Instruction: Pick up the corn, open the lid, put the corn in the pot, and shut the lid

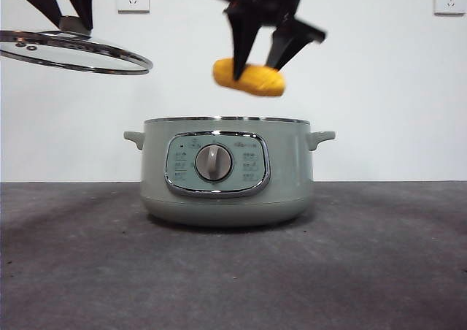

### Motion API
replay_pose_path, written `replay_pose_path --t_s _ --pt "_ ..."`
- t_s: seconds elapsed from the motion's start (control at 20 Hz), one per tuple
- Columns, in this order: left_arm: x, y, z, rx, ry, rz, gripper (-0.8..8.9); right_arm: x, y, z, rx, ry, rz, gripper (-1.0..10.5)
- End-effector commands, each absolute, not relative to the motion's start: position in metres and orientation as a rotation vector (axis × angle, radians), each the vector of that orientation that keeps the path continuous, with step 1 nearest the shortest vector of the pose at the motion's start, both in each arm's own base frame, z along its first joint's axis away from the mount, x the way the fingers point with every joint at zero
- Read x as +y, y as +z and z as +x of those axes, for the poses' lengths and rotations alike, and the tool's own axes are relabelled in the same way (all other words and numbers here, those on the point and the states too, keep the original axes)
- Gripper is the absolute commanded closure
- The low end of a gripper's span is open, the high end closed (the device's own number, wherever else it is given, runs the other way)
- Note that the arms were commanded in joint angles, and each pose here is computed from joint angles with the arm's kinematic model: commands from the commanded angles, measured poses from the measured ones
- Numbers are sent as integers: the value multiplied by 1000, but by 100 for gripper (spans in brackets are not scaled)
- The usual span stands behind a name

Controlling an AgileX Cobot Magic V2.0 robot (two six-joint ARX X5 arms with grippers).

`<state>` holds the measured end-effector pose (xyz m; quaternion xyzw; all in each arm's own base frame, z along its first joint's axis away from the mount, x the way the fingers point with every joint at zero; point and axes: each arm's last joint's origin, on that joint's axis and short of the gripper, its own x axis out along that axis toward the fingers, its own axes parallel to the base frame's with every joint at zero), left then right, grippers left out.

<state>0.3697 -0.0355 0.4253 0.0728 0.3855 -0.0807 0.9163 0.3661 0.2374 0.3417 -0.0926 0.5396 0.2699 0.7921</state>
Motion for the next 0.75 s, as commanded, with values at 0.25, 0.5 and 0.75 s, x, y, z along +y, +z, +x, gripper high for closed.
replay_pose_path --t_s 0.25,0.5,0.75 --pt "-20 439 364 726 -180 121 826 264 291 405 1172 582 -230 958" --pt "-18 439 364 726 -174 119 826 277 246 419 1236 574 -254 959" --pt "-18 439 364 728 -177 118 826 285 228 423 1238 550 -287 958"
